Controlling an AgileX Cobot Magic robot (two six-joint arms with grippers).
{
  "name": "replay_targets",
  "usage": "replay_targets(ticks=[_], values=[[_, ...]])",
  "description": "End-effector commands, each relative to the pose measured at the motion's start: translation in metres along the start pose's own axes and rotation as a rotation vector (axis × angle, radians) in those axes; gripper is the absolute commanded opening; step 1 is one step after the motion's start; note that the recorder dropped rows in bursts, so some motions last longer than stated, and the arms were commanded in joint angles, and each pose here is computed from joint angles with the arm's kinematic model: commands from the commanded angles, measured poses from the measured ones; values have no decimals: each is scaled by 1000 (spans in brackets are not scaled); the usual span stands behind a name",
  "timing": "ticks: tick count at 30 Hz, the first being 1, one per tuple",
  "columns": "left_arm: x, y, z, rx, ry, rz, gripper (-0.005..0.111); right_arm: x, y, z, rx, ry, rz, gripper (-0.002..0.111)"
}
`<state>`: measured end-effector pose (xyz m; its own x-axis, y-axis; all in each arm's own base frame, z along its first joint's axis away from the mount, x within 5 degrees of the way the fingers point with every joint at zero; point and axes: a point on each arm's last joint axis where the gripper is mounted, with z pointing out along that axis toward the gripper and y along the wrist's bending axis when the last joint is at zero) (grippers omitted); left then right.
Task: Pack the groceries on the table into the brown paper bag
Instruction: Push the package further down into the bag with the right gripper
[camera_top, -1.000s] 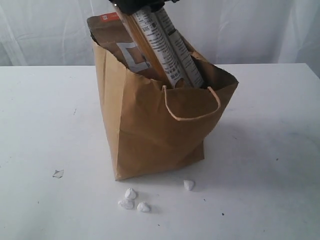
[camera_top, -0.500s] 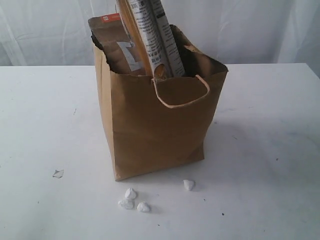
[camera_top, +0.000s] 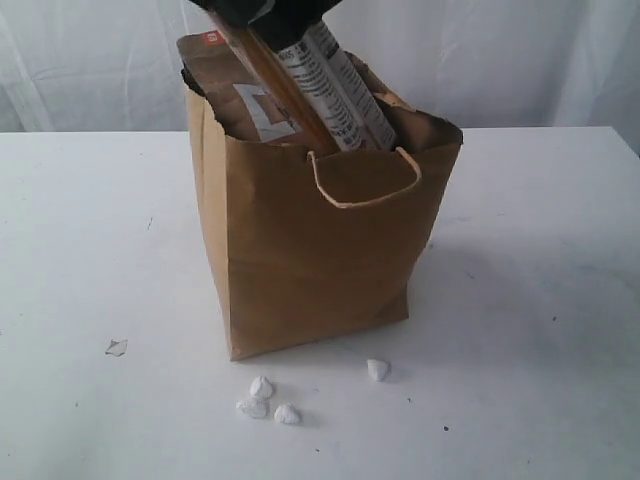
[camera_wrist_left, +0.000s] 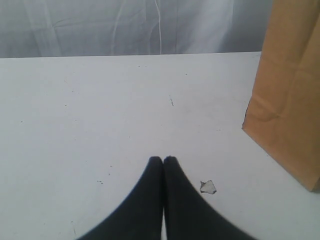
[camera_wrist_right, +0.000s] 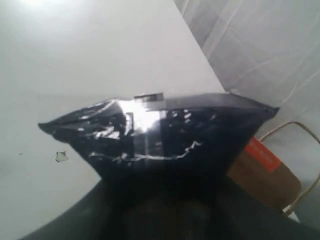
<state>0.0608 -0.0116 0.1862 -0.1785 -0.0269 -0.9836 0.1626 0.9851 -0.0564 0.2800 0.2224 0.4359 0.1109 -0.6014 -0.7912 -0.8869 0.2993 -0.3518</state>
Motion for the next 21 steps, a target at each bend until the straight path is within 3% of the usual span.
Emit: replay_targets(ticks=[1, 10, 21], values=[[1, 0, 0, -2, 0, 0, 0, -11, 1, -7, -15, -95, -45, 0], [1, 0, 0, -2, 0, 0, 0, -21, 7, -9, -95, -207, 16, 0], [1, 0, 0, -2, 0, 0, 0, 7, -7, 15, -97, -73, 141, 0]])
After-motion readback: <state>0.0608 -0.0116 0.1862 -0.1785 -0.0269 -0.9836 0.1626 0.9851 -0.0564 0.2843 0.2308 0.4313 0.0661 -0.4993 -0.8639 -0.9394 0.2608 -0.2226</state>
